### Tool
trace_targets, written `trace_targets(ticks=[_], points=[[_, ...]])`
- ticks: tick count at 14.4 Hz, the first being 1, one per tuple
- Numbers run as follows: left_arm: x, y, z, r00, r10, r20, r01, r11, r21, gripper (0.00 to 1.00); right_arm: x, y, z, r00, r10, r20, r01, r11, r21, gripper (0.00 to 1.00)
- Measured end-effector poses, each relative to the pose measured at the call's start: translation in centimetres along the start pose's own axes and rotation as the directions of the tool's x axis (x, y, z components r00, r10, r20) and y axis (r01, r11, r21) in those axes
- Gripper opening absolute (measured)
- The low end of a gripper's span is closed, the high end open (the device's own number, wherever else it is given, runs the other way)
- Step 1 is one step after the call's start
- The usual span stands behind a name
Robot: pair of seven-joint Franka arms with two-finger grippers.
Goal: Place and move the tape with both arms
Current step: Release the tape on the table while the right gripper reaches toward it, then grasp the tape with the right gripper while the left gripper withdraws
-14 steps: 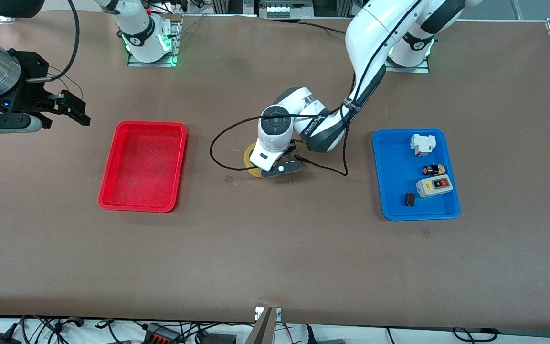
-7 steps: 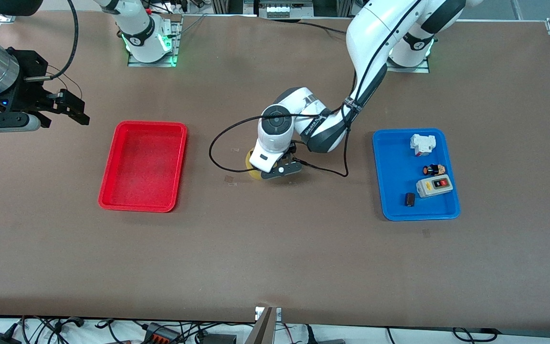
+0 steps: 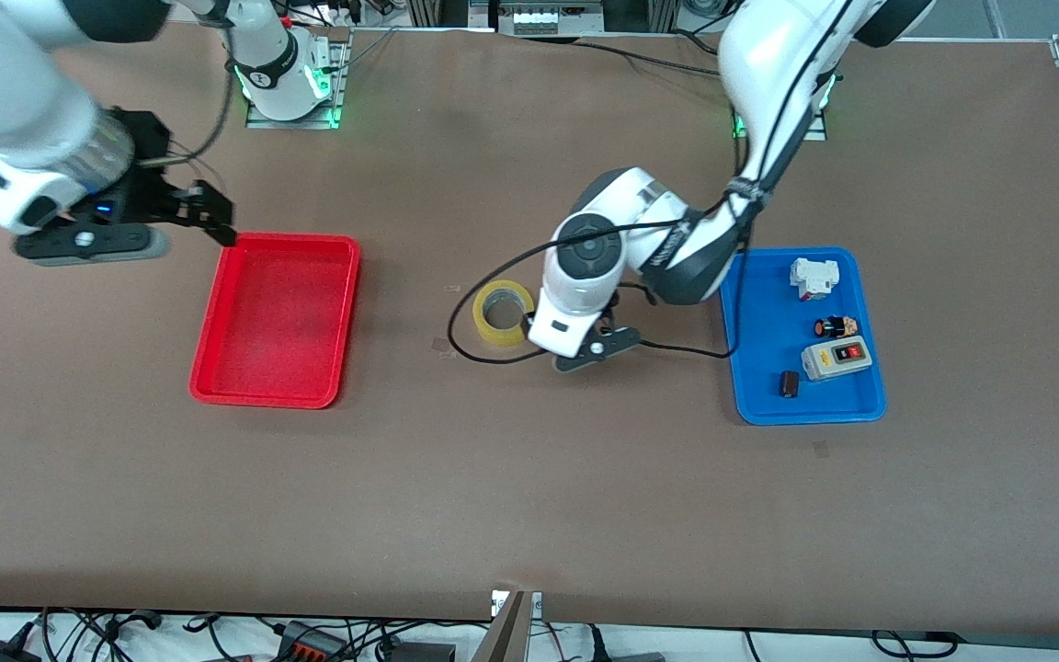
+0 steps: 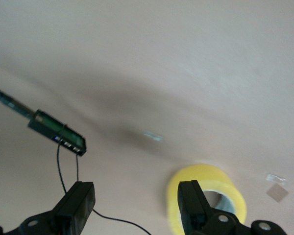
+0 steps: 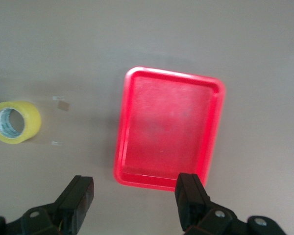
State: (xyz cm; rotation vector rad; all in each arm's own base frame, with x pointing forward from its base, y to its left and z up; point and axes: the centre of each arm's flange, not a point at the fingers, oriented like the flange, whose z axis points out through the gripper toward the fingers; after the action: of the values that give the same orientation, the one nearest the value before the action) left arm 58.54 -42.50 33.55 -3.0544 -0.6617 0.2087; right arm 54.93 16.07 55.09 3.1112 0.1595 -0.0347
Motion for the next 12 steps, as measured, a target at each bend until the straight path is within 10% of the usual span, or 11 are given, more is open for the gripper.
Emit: trace_targets(ticks=[12], points=[[12.3, -21.5, -16.5, 0.988, 0.134, 0.073, -0.141, 0.986, 0.091, 1.00, 1.8, -22.3, 21.3, 1.000, -0.020, -0.022, 0.021, 0.999, 0.032, 0.98]])
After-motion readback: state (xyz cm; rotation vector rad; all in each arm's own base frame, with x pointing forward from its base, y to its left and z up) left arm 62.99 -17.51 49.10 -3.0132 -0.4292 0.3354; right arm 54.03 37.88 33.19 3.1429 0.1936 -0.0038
